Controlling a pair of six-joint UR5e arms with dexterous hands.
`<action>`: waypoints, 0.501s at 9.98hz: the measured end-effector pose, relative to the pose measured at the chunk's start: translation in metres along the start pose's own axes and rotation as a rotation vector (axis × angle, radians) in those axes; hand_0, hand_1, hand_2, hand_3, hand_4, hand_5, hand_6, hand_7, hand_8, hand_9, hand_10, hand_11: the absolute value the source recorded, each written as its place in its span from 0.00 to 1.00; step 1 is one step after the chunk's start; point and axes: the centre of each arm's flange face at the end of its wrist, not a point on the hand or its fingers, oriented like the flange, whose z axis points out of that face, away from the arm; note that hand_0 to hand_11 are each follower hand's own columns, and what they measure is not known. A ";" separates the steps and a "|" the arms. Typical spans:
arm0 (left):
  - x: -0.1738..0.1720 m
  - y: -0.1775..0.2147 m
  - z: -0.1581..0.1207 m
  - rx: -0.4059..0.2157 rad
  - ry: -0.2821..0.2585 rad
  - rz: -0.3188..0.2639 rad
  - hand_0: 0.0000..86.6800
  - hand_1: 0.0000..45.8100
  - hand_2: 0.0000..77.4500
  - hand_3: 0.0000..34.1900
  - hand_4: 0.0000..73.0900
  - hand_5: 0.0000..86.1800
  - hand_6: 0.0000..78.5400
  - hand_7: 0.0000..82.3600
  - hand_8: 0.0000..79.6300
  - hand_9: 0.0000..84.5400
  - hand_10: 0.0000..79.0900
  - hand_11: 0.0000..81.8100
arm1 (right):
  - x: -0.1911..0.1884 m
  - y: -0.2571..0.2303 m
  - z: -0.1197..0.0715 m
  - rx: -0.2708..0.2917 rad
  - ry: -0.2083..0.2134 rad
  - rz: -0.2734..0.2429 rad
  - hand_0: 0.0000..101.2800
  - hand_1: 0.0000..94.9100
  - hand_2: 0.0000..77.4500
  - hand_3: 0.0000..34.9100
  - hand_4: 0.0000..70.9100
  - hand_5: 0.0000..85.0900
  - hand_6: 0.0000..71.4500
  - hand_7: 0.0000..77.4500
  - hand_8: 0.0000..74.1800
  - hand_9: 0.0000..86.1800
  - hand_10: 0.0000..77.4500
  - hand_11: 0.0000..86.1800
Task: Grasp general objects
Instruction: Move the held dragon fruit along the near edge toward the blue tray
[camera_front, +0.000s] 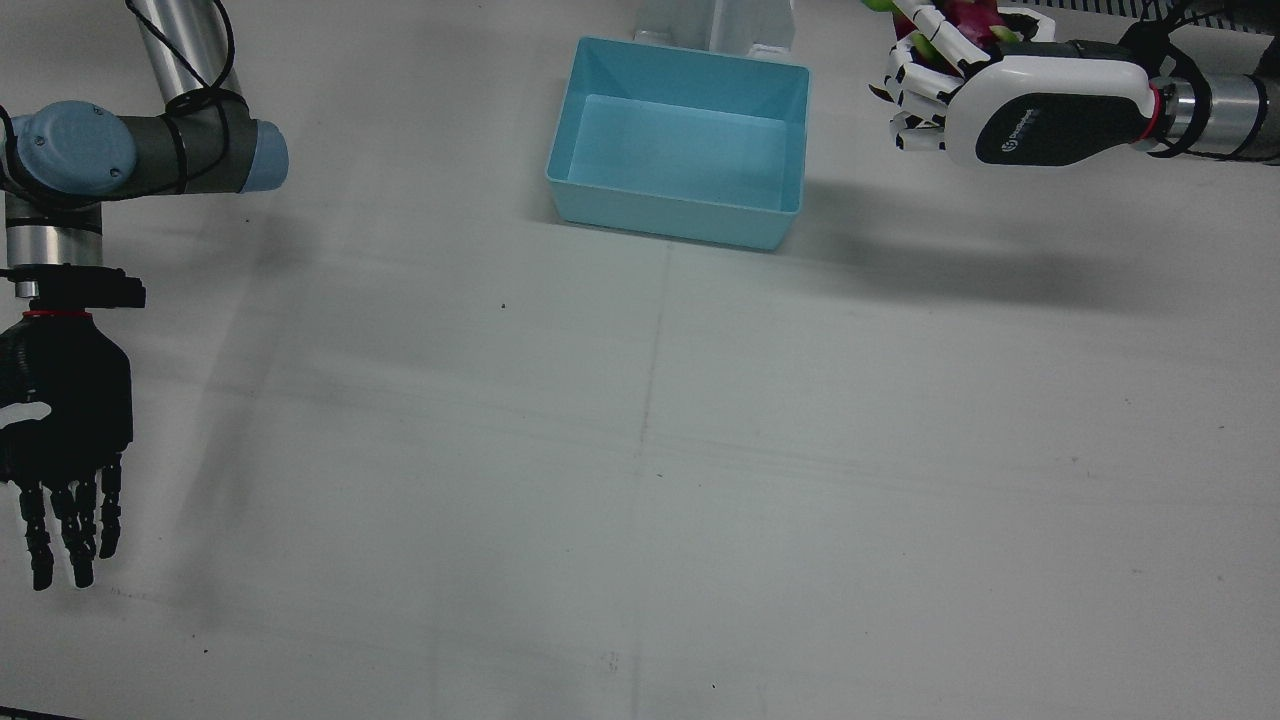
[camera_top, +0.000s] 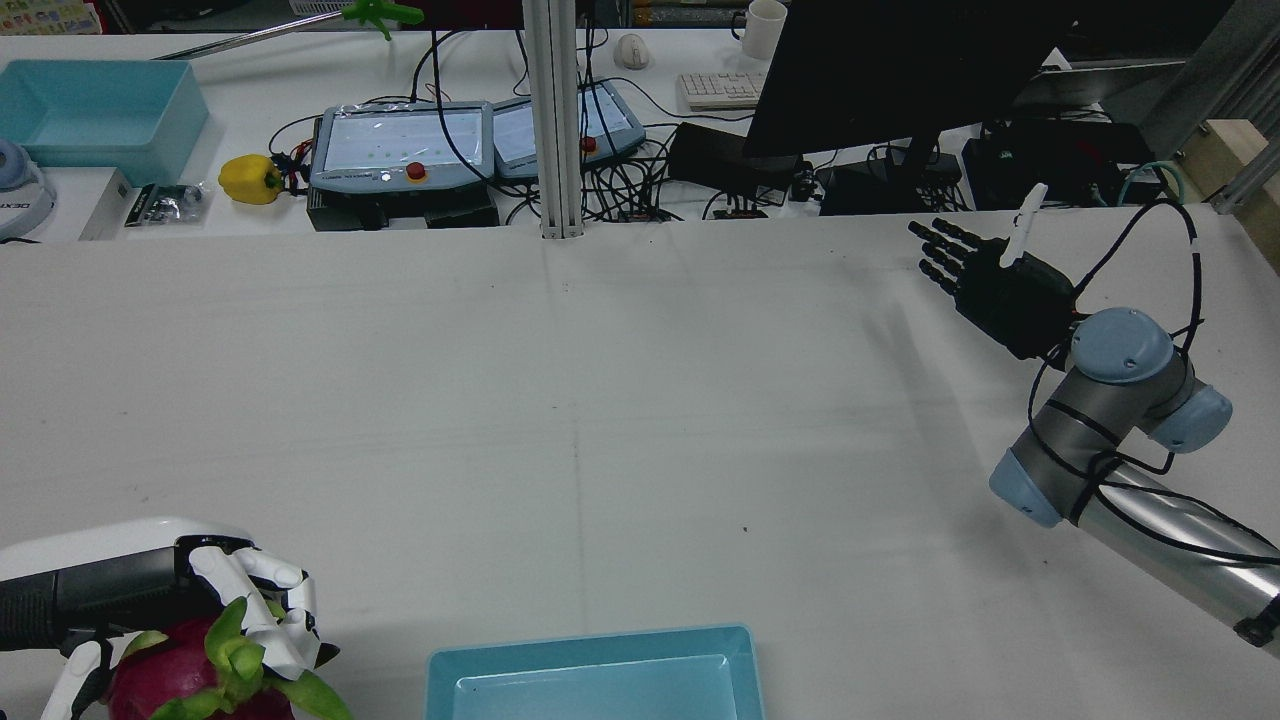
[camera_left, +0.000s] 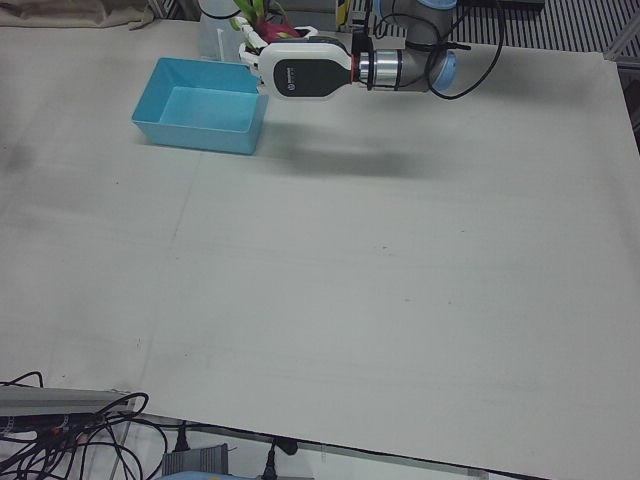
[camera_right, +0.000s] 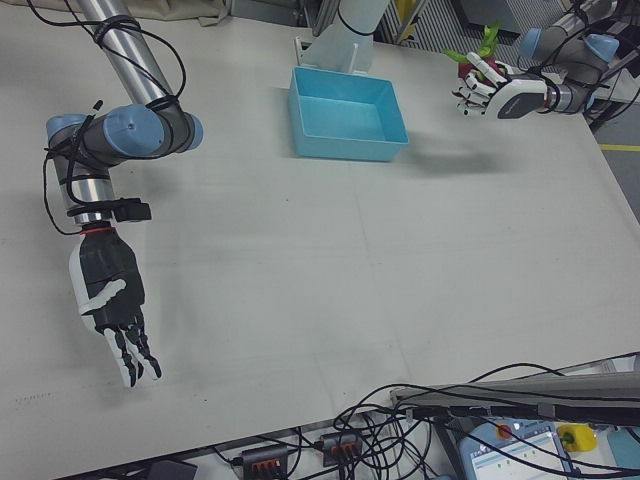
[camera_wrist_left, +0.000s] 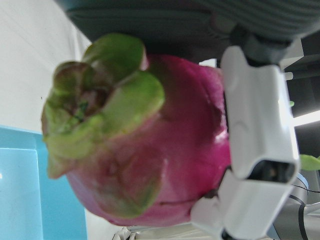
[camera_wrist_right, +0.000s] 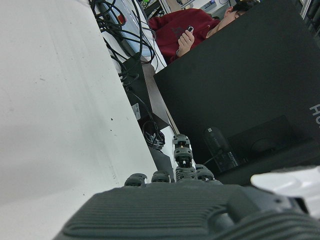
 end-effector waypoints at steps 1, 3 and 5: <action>-0.005 0.001 0.004 -0.008 0.006 -0.010 0.92 0.00 0.68 0.28 0.71 0.09 0.42 0.70 0.60 0.40 0.31 0.84 | 0.000 0.000 0.000 0.000 0.000 0.000 0.00 0.07 0.02 0.00 0.00 0.00 0.00 0.00 0.00 0.01 0.00 0.01; -0.025 0.010 0.020 -0.042 0.021 -0.053 0.92 0.00 0.68 0.27 0.74 0.09 0.44 0.70 0.62 0.40 0.31 0.85 | 0.000 0.000 0.000 0.000 0.000 0.000 0.00 0.07 0.02 0.00 0.00 0.00 0.00 0.00 0.00 0.01 0.00 0.01; -0.035 0.016 0.029 -0.067 0.033 -0.070 0.92 0.00 0.68 0.27 0.77 0.10 0.47 0.70 0.62 0.41 0.32 0.85 | 0.000 0.000 0.000 0.000 0.001 0.000 0.00 0.07 0.02 0.00 0.00 0.00 0.00 0.00 0.00 0.01 0.00 0.01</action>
